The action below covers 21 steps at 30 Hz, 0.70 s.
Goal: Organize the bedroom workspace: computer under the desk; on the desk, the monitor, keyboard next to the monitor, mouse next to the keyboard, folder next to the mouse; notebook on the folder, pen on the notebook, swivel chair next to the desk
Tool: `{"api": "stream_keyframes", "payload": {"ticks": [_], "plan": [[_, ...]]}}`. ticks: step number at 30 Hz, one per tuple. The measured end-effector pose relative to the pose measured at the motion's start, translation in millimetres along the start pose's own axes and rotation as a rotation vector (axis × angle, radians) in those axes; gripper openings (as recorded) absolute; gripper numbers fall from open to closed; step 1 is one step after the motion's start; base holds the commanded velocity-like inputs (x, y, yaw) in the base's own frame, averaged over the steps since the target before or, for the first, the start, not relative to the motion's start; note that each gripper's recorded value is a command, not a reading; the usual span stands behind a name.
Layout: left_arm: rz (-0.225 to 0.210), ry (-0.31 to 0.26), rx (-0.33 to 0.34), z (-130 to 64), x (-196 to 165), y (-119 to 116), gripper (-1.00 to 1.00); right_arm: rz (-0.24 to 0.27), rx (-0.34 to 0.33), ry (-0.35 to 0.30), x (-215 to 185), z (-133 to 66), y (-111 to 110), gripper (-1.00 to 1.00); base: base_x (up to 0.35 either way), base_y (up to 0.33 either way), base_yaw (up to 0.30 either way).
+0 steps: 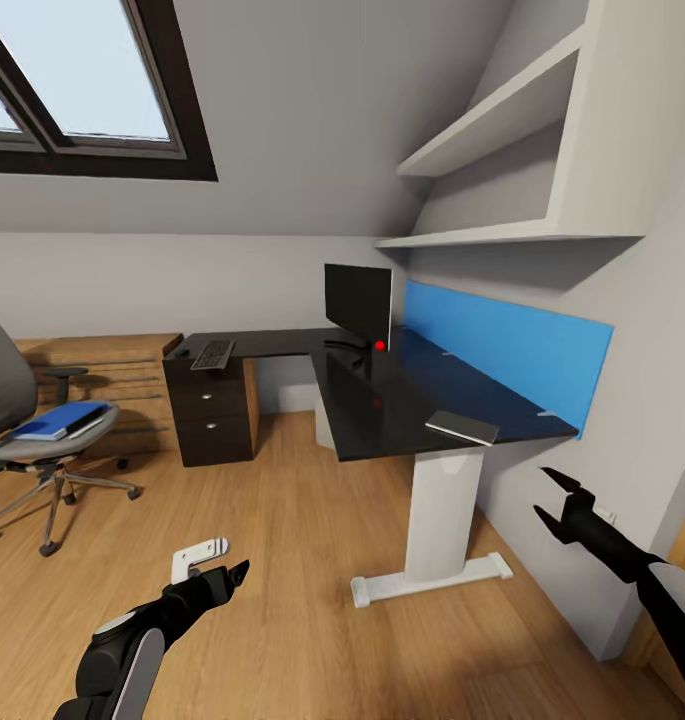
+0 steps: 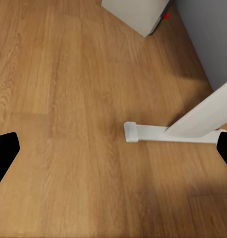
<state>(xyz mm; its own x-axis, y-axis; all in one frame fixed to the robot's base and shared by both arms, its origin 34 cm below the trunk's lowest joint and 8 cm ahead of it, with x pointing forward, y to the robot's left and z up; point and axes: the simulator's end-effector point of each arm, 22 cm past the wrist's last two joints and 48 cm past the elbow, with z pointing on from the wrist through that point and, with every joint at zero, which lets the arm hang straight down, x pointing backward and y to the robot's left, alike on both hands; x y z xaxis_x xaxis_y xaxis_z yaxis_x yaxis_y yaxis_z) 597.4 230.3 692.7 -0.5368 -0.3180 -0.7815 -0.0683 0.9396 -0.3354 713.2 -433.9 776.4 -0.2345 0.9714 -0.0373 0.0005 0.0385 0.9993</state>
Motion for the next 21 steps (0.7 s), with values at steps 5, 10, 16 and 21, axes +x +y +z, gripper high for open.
{"api": "stream_keyframes", "payload": {"ticks": [5, 10, 16, 21], "plan": [[0.0, 0.002, -0.002, 0.3, 0.7, 1.5, 1.0, 0.004, -0.005, -0.003, -1.8, -0.6, 1.5, 1.0, 0.0, 0.0, 0.0], [0.002, 0.002, -0.003, 0.4, 0.6, 2.9, 1.0, 0.005, -0.005, -0.004, -1.9, -0.6, 1.4, 1.0, 0.0, 0.0, 0.0], [0.003, 0.019, -0.011, 3.2, 8.0, 6.1, 1.0, 0.005, -0.004, -0.003, -1.3, -0.5, 1.3, 1.0, 0.124, -0.018, 0.0], [0.003, 0.024, -0.013, 4.0, 10.0, 6.6, 1.0, 0.002, 0.002, -0.009, -2.6, -0.5, -0.4, 1.0, 0.163, -0.018, 0.0]]}}
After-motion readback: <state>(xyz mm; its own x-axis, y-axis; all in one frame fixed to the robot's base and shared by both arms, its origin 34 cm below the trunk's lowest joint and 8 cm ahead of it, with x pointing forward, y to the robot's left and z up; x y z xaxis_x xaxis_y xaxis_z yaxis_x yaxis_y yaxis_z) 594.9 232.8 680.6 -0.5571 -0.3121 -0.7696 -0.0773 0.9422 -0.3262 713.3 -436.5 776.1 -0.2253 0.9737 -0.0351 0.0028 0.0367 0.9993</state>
